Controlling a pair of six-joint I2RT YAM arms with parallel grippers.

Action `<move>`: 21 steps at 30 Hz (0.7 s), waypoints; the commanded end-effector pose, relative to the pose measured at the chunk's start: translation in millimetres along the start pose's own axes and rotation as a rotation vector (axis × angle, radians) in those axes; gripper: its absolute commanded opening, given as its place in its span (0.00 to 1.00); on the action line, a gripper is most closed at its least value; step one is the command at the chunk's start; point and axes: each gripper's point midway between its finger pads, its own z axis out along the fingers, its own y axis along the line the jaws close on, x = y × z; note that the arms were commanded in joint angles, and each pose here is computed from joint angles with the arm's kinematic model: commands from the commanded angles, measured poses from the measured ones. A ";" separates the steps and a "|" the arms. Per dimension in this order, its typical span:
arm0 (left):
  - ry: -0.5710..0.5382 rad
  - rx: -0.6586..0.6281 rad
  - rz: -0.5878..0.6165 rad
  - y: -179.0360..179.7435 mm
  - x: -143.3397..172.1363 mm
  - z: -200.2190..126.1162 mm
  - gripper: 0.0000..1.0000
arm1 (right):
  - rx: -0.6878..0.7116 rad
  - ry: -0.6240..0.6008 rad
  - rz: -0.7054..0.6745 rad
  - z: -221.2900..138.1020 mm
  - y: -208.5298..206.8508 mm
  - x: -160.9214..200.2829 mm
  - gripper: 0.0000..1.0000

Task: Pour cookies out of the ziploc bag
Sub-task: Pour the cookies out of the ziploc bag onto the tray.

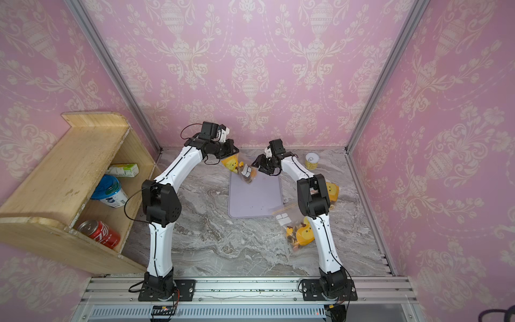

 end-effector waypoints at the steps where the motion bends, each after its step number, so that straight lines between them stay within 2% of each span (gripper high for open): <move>1: 0.013 0.030 0.034 -16.6 0.4 1.6 0.00 | -0.028 -0.052 -0.039 -23.1 20.4 -10.1 0.56; 10: 0.029 0.036 0.051 -30.6 2.8 11.1 0.00 | -0.023 -0.059 -0.028 -31.0 17.3 -7.3 0.52; 17: 0.046 -0.008 0.076 -36.4 5.3 10.8 0.00 | -0.019 -0.058 -0.021 -33.2 14.0 -6.0 0.50; 21: 0.057 -0.060 0.155 -45.6 11.0 8.8 0.00 | -0.019 -0.065 -0.016 -36.0 12.3 -6.2 0.50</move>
